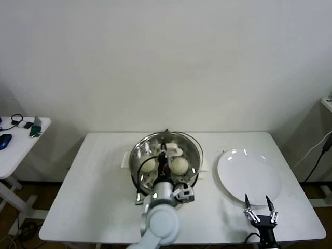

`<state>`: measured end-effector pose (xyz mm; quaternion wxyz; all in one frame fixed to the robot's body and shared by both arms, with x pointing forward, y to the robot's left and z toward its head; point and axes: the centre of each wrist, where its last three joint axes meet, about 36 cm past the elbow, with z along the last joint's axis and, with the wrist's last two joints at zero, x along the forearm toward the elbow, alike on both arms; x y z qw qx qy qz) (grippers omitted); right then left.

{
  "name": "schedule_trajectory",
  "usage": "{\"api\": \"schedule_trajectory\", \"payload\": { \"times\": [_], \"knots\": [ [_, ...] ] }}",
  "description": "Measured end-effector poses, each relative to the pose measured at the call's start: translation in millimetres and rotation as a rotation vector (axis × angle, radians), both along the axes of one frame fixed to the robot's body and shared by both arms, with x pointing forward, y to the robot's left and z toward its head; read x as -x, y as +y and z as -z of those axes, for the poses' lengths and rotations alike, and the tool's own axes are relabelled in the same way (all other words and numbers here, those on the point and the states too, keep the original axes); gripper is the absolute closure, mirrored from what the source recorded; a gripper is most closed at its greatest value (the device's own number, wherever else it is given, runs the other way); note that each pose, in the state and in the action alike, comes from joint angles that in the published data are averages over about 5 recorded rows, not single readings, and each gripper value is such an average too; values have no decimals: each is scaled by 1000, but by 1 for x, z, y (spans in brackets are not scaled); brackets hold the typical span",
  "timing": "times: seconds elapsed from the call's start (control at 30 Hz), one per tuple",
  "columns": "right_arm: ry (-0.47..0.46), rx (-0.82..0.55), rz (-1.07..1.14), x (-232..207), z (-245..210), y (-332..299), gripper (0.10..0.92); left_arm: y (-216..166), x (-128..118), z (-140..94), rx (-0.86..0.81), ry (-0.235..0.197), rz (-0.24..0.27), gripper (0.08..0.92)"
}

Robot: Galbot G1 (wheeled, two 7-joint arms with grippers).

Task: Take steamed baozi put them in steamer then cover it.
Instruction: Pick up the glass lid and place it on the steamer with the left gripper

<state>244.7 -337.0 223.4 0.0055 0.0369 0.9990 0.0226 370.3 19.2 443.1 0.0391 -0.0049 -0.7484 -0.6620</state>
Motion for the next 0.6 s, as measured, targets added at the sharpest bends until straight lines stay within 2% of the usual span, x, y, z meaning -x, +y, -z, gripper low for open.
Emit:
{"api": "schedule_trajectory", "payload": {
  "times": [0.6],
  "knots": [
    [5,1,9,5,3,-2,200,15,-7,18,-85,-7,-17,861]
  ]
}}
